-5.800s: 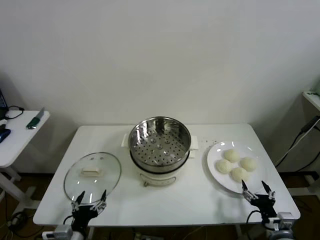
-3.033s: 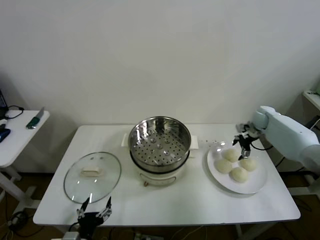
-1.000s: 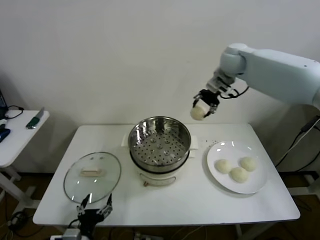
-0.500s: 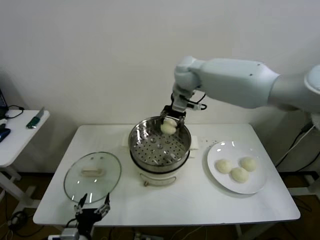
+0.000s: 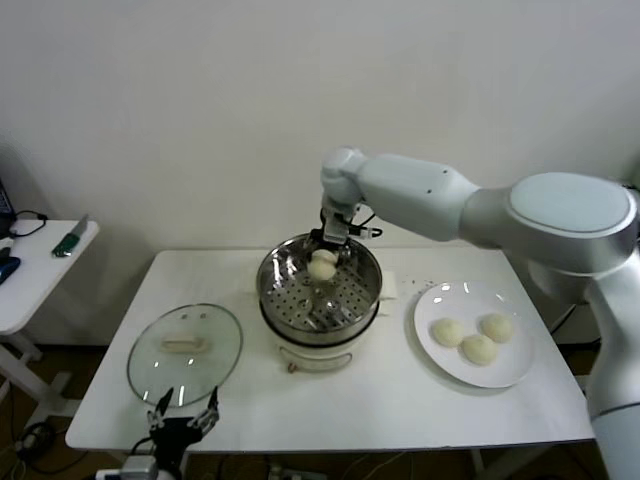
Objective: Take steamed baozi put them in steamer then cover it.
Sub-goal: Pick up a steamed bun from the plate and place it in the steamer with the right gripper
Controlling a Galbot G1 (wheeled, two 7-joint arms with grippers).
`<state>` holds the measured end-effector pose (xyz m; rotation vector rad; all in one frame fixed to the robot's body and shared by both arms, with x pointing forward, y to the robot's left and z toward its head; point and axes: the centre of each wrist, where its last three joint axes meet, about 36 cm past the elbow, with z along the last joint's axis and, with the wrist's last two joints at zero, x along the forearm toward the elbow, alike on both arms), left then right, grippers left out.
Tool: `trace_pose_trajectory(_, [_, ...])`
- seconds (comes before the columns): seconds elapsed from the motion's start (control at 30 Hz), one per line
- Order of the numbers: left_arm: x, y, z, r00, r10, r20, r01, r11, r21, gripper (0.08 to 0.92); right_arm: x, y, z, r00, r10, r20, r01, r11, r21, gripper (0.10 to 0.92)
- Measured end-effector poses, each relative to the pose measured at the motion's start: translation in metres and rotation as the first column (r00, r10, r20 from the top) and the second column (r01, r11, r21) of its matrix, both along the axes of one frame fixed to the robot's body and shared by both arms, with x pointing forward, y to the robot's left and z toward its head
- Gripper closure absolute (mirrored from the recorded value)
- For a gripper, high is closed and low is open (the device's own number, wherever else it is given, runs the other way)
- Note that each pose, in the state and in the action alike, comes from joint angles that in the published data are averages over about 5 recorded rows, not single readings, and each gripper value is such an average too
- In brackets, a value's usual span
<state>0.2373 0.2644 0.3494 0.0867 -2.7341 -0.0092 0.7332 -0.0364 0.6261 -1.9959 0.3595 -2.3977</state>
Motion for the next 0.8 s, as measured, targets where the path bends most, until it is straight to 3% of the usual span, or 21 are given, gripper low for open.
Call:
trace_pose_trajectory(0.57, [0.000,0.000,-0.003,1.0000,0.005,-0.003,-0.005,1.000,-0.001,0.177,0.019,0.008,-0.026,0.999,-0.037,-0.001,0.037,0.999,0.010,0.376])
trace_pose_trajectory(0.8, [-0.001,-0.001,-0.003,1.0000,0.006,-0.002,-0.006,1.000,-0.003,0.177,0.022,0.004,-0.019,0.999,-0.050,-0.009,0.050,0.999,0.016,0.240])
